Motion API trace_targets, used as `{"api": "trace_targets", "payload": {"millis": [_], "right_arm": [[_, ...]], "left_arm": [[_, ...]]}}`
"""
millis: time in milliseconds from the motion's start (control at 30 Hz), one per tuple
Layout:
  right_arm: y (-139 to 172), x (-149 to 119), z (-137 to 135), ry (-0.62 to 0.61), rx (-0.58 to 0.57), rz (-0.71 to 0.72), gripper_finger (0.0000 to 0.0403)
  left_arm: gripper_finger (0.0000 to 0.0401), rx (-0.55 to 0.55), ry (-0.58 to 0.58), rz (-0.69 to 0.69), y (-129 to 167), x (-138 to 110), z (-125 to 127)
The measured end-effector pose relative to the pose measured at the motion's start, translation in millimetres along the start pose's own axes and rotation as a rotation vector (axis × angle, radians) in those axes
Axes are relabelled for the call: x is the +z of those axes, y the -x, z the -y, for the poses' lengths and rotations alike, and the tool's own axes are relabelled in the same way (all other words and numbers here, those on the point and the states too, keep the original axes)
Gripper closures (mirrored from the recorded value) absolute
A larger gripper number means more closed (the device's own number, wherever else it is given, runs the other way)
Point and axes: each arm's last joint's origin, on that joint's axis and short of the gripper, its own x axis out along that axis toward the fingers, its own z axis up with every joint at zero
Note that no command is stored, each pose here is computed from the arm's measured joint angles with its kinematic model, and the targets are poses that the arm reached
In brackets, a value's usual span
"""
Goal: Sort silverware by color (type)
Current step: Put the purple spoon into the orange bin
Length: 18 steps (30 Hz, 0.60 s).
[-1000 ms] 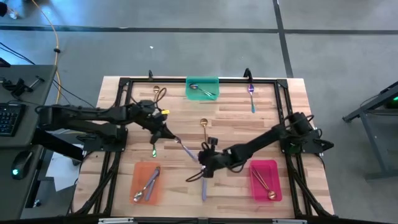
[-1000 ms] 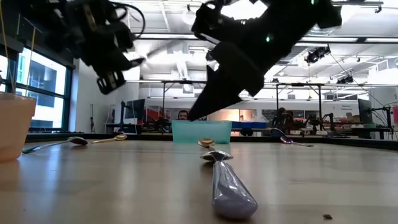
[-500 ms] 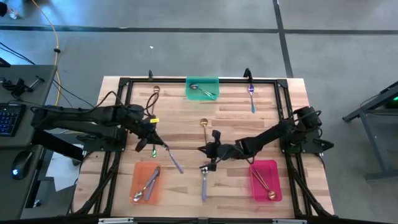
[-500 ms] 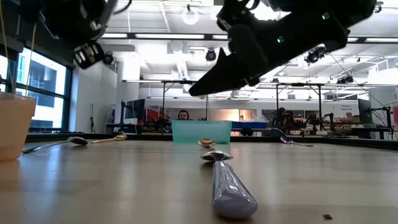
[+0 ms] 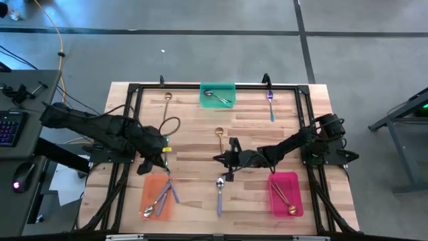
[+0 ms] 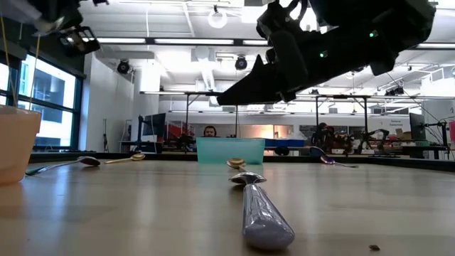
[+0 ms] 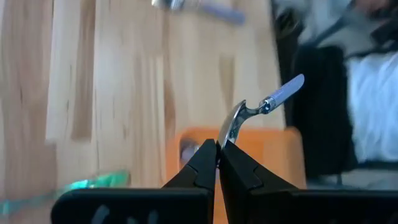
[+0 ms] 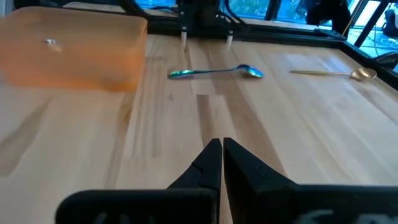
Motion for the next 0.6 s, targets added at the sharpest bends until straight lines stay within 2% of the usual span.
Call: {"api": "trace_targets", "payload": {"millis": [133, 400, 600], "right_arm": [[-4, 4, 10, -0.002, 0.018, 0.038, 0.0403], [-7, 7, 21, -0.001, -0.008, 0.063, 0.0403], [-7, 7, 21, 0.0, 0.0, 0.065, 0.0403]], "left_arm": [[0.0401, 0.012, 0.002, -0.094, -7, 2, 9], [0.0401, -0.072, -0.044, -0.192, -9, 14, 39], [0.0401, -0.114, 0.059, -0.367, -4, 9, 57]]}}
